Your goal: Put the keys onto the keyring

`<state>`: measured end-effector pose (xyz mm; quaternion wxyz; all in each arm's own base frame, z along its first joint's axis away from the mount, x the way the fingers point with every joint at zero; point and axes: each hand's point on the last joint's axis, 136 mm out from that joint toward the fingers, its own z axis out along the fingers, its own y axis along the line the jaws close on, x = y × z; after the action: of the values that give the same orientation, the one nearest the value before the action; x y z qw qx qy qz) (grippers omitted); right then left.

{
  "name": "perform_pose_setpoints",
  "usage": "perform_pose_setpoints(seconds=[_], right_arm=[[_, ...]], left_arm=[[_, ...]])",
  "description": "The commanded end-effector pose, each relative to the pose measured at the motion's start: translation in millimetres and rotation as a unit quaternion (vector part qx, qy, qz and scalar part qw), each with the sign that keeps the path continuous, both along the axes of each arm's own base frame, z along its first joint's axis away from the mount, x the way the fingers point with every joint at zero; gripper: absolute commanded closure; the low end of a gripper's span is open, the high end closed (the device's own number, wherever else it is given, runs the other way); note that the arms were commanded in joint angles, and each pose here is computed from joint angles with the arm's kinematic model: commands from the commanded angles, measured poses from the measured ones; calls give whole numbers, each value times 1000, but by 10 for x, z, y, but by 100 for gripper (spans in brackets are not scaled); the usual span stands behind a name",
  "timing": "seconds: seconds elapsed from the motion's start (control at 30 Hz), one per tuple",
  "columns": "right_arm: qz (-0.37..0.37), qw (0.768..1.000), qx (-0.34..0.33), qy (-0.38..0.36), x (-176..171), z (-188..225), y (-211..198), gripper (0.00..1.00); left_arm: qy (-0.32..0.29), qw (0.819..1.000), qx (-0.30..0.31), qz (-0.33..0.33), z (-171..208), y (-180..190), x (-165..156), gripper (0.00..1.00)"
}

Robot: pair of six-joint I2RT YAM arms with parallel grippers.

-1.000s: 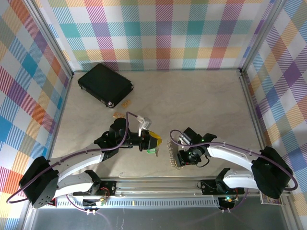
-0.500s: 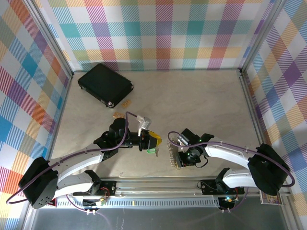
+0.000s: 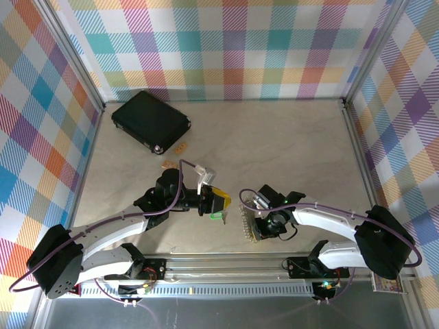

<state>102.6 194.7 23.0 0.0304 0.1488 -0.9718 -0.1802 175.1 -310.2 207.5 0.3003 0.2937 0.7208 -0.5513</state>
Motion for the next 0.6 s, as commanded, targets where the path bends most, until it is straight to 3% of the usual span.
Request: perform_pose_setpoints(seconds=[0.0,0.4,0.57], right_arm=[[8,1000,-3,5,-43,18,2,81],[13,1000,-5,6,-57,6,0,91],[18,1000,0,-2,-54,38,11,95]], left_arm=[[-2,1000,-8,5,35,45,5,71],[-5,1000,-9,8,56,61,1,71],[-44,998,-15,41,217,174,36,76]])
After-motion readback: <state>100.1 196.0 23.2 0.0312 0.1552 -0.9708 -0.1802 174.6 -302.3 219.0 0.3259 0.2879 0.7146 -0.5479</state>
